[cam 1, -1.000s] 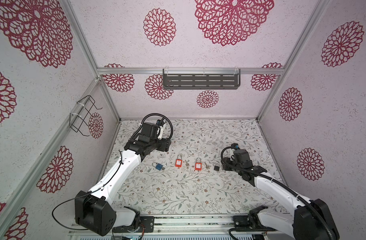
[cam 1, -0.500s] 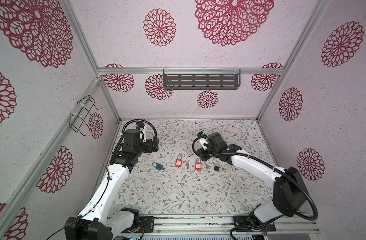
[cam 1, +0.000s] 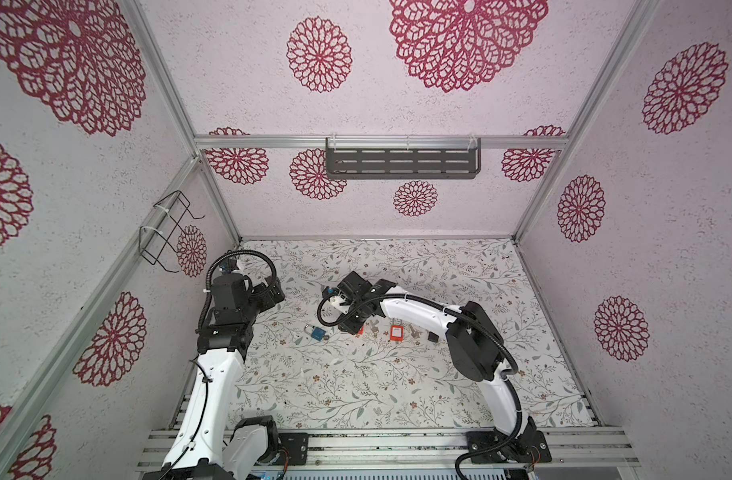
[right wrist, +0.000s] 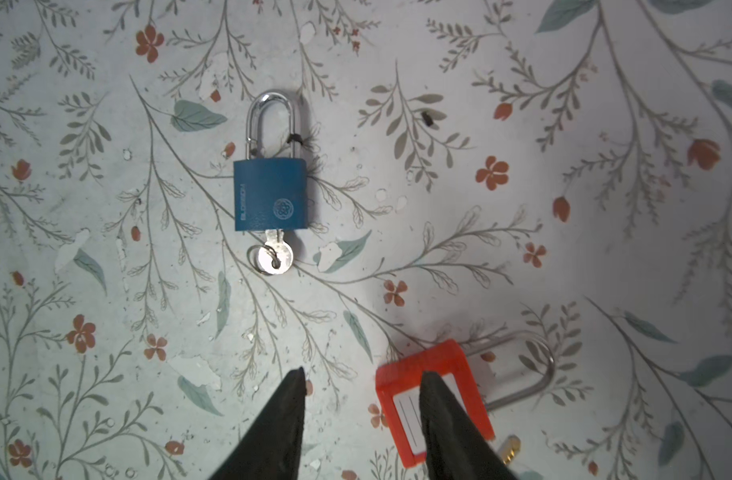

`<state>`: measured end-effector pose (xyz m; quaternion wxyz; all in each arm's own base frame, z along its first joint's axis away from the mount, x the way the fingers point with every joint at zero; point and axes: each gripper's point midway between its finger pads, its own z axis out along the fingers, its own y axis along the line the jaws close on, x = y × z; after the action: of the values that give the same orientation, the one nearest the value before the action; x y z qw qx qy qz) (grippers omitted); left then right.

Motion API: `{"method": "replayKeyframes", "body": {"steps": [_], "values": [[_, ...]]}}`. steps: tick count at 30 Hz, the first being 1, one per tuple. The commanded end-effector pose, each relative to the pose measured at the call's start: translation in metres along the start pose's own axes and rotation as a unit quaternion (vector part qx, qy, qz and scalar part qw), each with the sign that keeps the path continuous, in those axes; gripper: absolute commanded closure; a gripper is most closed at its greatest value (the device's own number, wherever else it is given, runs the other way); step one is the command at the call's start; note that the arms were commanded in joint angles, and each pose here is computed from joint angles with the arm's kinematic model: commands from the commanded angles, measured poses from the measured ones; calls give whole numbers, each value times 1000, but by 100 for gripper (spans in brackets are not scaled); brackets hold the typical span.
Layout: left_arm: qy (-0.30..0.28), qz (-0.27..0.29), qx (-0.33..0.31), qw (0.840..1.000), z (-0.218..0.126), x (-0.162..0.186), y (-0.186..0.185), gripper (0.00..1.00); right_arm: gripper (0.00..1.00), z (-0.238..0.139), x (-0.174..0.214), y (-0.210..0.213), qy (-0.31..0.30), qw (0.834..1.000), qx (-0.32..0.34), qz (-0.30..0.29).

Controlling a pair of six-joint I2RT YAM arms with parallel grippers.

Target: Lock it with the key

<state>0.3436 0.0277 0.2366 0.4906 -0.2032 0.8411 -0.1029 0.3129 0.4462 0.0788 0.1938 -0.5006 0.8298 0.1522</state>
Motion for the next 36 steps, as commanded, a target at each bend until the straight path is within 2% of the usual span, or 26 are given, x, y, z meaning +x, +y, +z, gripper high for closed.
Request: {"method": "replayKeyframes", "body": {"steps": [1,9,20,29,36], "values": [[10,-21,28,999,6,1,-5,3,52,-8,-12,12,8,1000,-19,-23],[49,-56,7,997,20,12,7,3,50,19,-25,35,21,998,-35,-52],[77,-57,7,995,27,24,10,3,46,39,-37,55,3,997,-50,-60],[83,-54,6,995,28,31,12,3,43,54,-39,57,4,998,-35,-55],[87,-54,8,995,29,33,12,3,43,60,-42,44,4,999,8,-45]]}}
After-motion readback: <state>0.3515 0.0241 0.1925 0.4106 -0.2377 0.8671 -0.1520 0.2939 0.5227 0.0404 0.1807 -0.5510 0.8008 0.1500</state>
